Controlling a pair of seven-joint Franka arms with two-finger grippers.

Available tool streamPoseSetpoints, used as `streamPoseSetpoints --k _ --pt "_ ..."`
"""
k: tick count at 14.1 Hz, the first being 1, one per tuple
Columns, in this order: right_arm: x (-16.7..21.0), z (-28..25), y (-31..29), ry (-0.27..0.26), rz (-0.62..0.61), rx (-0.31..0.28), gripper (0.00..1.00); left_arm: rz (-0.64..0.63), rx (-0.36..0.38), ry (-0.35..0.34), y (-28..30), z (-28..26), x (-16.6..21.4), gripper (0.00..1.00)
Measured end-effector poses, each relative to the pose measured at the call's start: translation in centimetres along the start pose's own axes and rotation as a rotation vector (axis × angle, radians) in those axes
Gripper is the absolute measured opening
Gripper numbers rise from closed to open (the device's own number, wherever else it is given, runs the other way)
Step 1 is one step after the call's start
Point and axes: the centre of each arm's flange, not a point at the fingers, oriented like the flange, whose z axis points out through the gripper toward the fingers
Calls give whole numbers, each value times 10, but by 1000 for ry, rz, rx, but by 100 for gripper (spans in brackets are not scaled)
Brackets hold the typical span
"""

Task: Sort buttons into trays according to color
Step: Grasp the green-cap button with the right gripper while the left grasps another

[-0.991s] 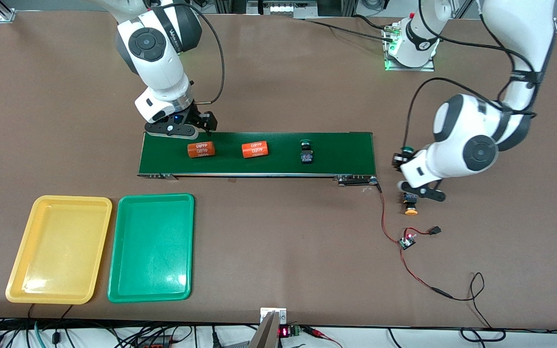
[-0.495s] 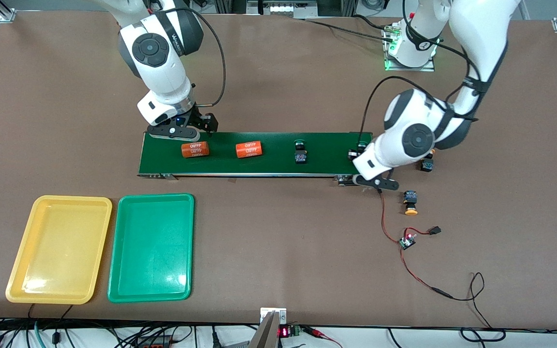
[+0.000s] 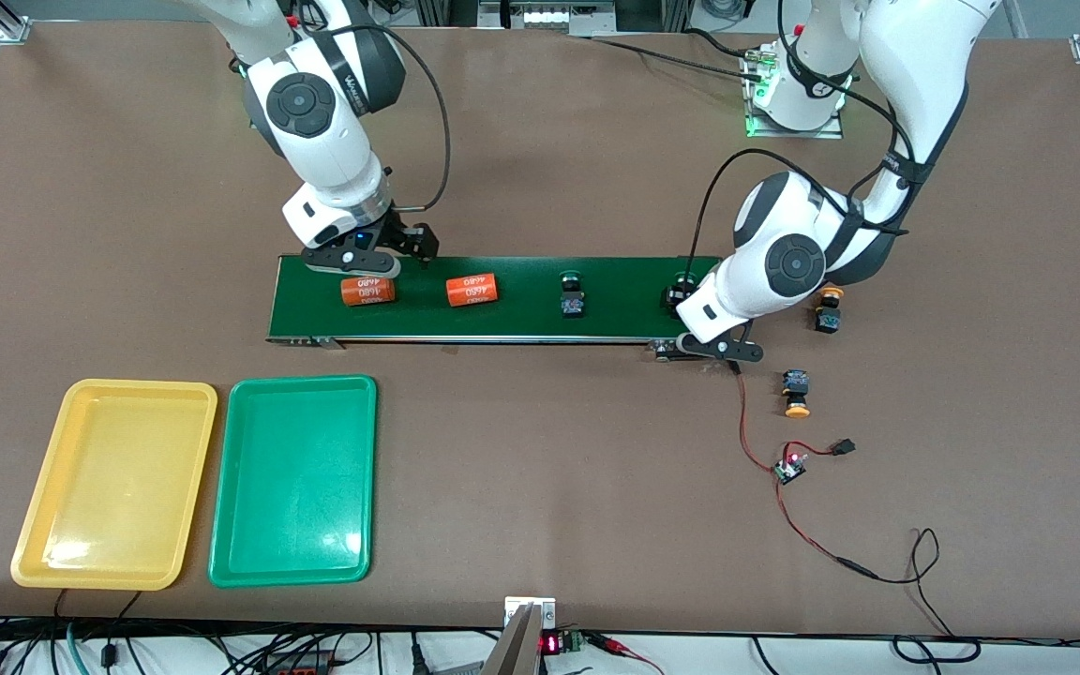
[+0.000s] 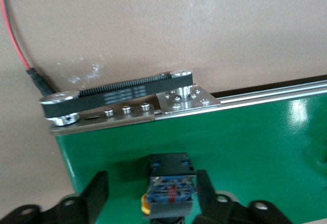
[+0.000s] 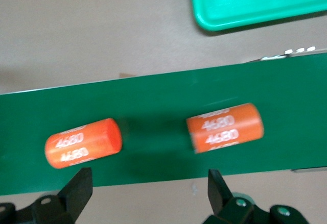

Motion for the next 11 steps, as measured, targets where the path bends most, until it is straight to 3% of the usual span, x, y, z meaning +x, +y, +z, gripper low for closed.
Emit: streamPoseSetpoints --k 1,2,6,9,11 --pt "-5 4 -14 -6 -17 3 100 -4 2 2 -2 -12 2 96" --pt "-10 9 -30 -10 -24 6 100 -13 8 -1 -5 -29 4 100" --pt "-16 29 -62 -27 0 2 100 -75 64 30 -51 -104 19 100" --pt "-11 32 -67 -13 -16 -4 100 -87 193 95 -104 -111 36 100" --pt "-7 30 -74 -6 -20 4 100 -91 204 141 -124 -98 49 100"
